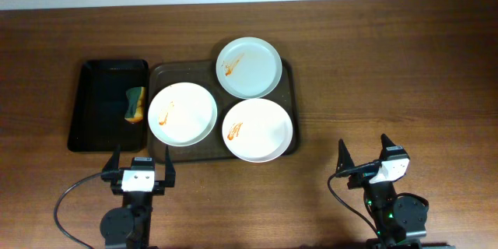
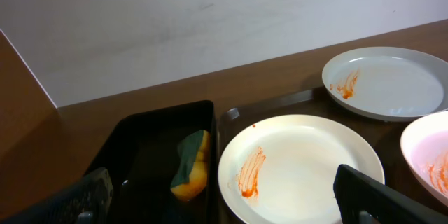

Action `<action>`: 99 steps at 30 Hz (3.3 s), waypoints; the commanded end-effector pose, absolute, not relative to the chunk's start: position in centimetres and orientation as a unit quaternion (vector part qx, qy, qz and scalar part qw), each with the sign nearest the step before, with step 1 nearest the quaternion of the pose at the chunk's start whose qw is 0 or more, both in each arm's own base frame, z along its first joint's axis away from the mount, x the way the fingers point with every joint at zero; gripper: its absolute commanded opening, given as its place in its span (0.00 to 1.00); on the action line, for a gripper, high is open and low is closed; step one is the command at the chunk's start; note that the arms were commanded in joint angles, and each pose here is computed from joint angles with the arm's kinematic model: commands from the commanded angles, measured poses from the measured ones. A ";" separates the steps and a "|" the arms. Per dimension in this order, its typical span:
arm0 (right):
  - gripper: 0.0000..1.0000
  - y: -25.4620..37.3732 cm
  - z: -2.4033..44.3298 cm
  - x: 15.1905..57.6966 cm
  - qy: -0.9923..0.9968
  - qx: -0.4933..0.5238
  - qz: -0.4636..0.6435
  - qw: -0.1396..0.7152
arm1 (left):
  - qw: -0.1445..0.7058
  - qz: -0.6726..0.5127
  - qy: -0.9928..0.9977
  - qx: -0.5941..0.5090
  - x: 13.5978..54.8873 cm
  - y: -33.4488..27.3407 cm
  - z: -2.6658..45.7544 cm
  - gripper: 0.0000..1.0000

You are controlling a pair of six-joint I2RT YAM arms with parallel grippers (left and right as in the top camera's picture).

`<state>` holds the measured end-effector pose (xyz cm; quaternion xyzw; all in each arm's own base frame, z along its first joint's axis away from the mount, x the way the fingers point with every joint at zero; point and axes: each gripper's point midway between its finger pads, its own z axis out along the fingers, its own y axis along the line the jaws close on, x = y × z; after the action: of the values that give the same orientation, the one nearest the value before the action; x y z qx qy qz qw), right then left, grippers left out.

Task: Clean dirty plates on tray and stack at the side

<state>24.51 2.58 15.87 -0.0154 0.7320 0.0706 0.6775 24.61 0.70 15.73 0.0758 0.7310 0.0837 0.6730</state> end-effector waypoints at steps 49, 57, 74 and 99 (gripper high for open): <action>0.98 4.9 17.0 24.1 0.712 -0.052 0.134 0.687 | 0.670 0.102 0.733 0.067 24.6 1.4 15.6 0.99; 0.98 6.9 20.8 23.1 0.672 -0.101 0.173 0.713 | 0.713 0.024 0.694 0.102 24.5 -1.6 18.3 0.99; 0.98 8.0 25.5 31.7 0.792 -0.090 0.192 0.572 | 0.587 -0.027 0.800 0.120 30.5 -2.6 23.5 0.99; 0.98 19.7 20.9 40.5 0.909 -0.110 0.222 0.335 | 0.343 -0.167 0.924 -0.027 40.6 1.9 23.2 0.99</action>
<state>38.58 16.29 19.40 -0.0985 0.9077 0.2376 0.3316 40.11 -2.11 22.38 0.0552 0.9228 -0.1891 0.3310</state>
